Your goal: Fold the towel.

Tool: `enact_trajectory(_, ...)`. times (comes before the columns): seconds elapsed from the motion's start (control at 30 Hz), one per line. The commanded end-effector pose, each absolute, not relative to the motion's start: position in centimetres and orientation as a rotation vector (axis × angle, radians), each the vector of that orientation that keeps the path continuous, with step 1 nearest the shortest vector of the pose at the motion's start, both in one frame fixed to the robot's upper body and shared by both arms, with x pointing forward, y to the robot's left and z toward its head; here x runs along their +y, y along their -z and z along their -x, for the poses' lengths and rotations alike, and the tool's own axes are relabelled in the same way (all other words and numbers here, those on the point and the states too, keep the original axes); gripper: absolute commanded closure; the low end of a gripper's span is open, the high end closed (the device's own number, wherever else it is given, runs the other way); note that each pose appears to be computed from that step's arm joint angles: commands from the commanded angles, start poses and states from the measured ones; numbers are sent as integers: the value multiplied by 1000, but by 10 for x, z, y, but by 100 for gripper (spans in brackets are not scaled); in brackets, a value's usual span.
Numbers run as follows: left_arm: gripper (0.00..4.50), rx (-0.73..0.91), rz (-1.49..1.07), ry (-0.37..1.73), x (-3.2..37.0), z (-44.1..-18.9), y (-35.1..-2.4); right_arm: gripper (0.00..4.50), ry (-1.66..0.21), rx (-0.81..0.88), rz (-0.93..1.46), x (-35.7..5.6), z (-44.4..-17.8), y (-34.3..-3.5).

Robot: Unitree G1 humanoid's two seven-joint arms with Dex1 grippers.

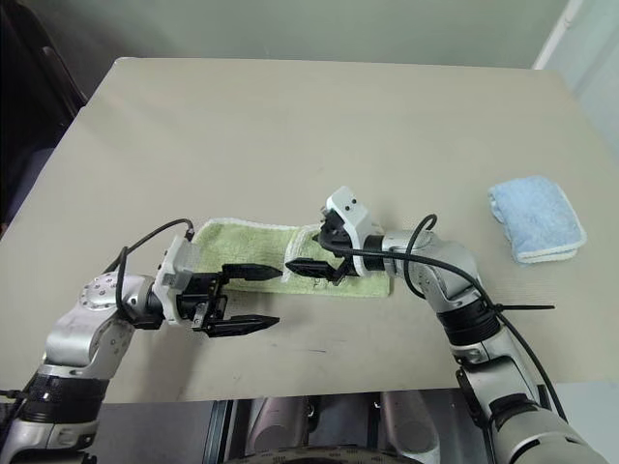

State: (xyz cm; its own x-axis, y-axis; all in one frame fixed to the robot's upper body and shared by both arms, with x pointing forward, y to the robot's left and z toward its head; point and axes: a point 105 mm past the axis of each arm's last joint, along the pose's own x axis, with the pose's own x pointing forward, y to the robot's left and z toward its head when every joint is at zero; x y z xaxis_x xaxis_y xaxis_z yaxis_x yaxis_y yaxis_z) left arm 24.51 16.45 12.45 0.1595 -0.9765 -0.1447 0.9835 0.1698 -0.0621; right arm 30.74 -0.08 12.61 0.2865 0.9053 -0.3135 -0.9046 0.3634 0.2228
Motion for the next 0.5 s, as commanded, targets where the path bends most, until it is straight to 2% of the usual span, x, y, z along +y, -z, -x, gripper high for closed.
enact_trajectory(0.03, 0, 138, -56, 1369, 175, -248, -143, 2, -1237, 316, 5, 0, -305, -147)
enact_trajectory(0.33, 0, 120, -70, 1255, 202, -259, -165, 2, -1263, 209, -46, -5, -299, -170)
enact_trajectory(0.4, 0, 37, -27, 1171, 203, -274, -182, 2, -1263, 109, -91, -14, -296, -191)
enact_trajectory(0.5, 0, 35, 8, 1105, 194, -286, -192, 2, -1223, 8, -128, -31, -293, -208)
